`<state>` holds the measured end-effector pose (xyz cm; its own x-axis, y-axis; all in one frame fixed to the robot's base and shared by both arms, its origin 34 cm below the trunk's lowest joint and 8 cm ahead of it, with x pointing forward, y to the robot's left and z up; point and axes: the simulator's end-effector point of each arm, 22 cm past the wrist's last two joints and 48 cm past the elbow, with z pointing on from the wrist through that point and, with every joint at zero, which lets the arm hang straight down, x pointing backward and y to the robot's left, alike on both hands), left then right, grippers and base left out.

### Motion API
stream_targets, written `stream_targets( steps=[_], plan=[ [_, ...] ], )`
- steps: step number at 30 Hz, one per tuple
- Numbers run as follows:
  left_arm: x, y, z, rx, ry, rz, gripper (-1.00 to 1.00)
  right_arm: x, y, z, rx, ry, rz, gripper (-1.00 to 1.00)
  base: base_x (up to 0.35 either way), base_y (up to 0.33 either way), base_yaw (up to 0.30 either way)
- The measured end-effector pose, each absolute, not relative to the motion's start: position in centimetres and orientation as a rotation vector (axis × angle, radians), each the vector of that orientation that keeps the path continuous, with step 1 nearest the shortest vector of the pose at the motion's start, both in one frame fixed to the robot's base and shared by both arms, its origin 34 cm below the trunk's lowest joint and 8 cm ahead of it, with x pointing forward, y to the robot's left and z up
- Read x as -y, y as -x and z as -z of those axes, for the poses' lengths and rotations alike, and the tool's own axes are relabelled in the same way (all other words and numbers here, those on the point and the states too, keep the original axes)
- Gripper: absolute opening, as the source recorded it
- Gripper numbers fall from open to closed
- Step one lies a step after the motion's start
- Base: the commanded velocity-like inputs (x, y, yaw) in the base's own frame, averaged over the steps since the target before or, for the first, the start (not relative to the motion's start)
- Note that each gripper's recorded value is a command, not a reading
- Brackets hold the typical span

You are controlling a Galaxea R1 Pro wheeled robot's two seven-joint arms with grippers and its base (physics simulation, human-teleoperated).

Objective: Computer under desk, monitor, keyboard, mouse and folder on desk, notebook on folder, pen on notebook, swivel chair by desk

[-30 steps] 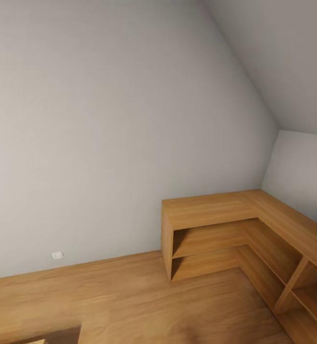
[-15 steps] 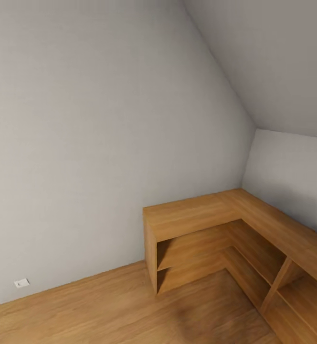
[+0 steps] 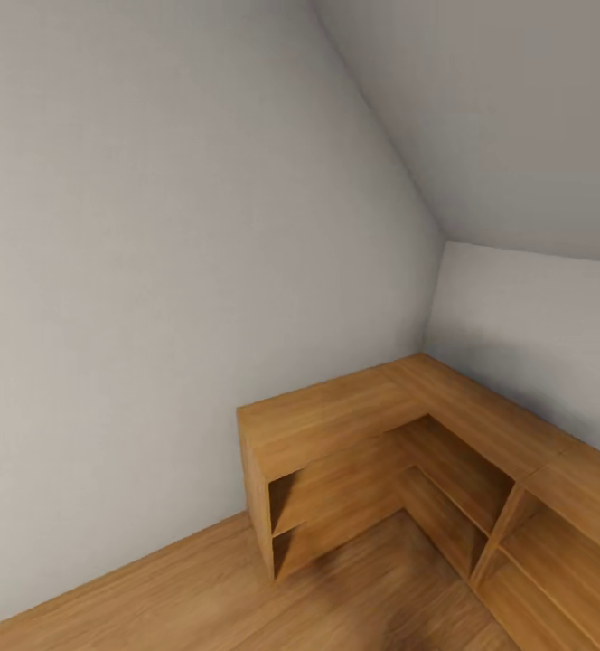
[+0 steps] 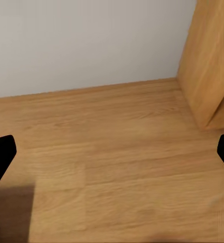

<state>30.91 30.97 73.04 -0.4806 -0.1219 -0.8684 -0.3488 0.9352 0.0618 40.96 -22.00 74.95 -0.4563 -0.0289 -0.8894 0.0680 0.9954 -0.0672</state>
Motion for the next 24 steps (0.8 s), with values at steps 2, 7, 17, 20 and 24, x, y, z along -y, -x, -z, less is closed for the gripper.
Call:
stream_targets(
  steps=[2, 7, 17, 20, 24],
  plan=[
    [-31.1, -30.9, -73.0, -2.071, 0.334, -0.283, 1.0, 22.0, -40.9, -74.9, -2.043, -0.028, 0.111, 1.0, 0.039, 0.008, -0.264],
    [-31.3, -30.8, -73.0, -2.074, 0.331, -0.287, 1.0, 21.9, -40.8, -74.7, -2.05, -0.027, 0.111, 1.0, 0.028, 0.004, -0.264],
    [-31.7, -30.6, -72.9, -2.078, 0.326, -0.293, 1.0, 22.0, -40.6, -74.5, -2.058, -0.027, 0.113, 1.0, 0.223, 0.001, -0.259],
    [-31.6, -30.6, -72.8, -2.082, 0.324, -0.292, 1.0, 22.1, -40.3, -74.2, -2.071, -0.027, 0.12, 1.0, 0.145, 0.0, -0.176],
    [-31.6, -30.4, -72.7, -2.087, 0.324, -0.292, 1.0, 22.2, -39.9, -73.8, -2.084, -0.024, 0.125, 1.0, 0.044, 0.0, -0.151]
  ],
)
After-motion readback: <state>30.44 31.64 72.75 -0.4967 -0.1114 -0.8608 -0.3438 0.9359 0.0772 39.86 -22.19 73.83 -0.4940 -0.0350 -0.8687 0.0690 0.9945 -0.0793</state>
